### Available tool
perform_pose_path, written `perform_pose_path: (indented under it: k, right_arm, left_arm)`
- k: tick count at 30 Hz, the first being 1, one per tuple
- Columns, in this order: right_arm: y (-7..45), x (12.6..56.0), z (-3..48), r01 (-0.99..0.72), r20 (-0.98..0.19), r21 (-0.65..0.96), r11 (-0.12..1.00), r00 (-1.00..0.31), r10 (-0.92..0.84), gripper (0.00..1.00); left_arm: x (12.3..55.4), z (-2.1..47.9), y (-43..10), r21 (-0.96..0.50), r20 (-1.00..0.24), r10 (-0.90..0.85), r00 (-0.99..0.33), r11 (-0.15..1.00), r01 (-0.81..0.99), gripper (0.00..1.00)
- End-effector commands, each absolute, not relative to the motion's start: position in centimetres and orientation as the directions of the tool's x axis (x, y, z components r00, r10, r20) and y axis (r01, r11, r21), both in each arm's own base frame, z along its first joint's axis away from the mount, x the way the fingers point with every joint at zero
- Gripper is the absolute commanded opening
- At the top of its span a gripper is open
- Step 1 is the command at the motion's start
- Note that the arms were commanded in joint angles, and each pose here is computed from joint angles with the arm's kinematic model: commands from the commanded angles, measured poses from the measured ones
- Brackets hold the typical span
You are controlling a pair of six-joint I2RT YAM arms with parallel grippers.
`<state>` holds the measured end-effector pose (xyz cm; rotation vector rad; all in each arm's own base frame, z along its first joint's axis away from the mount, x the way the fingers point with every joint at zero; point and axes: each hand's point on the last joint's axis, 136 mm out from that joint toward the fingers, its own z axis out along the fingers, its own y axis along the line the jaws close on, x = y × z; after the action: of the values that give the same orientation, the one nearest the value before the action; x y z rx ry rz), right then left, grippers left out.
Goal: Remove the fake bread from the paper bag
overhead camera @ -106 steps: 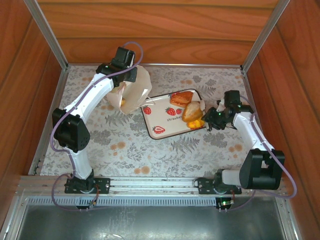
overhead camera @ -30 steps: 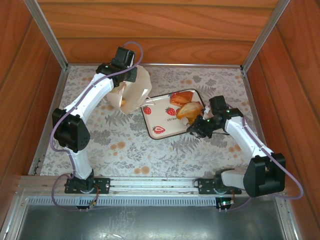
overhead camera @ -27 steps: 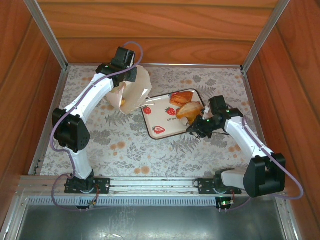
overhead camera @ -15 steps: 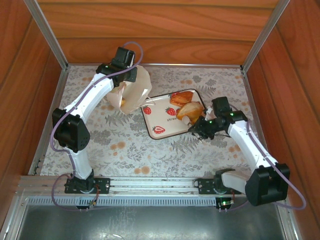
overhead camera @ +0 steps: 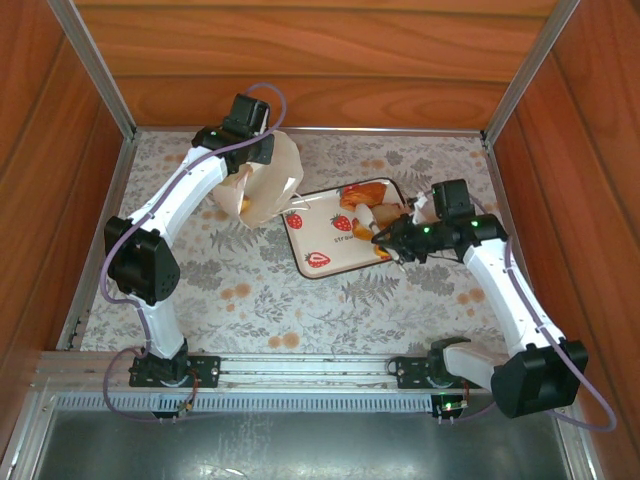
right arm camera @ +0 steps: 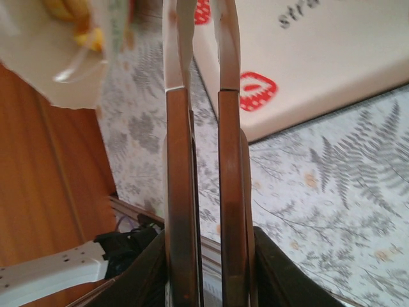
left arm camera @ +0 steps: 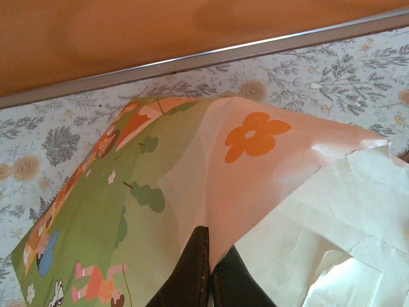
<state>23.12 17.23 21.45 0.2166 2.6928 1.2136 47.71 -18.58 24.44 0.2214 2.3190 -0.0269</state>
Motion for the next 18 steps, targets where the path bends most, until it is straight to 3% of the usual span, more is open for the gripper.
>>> perform_pose_path:
  k: [1, 9, 18]
  right_arm:
    - [19.1, 23.7, 25.4, -0.052, -0.176, 0.813, 0.58, -0.971, 0.159, 0.34]
    - [23.3, 26.0, 30.7, -0.214, -0.309, 0.804, 0.554, -0.947, 0.082, 0.35]
    - [30.9, 27.7, 29.6, -0.3, -0.31, 0.773, 0.558, -0.947, -0.079, 0.36]
  left_arm:
    - [46.6, 24.8, -17.7, 0.072, -0.717, 0.172, -0.676, 0.982, 0.174, 0.0]
    - [46.5, 24.8, -17.6, 0.088, -0.714, 0.193, -0.673, 0.979, 0.186, 0.0]
    - [46.7, 25.5, -18.0, 0.071, -0.727, 0.187, -0.661, 0.977, 0.199, 0.0]
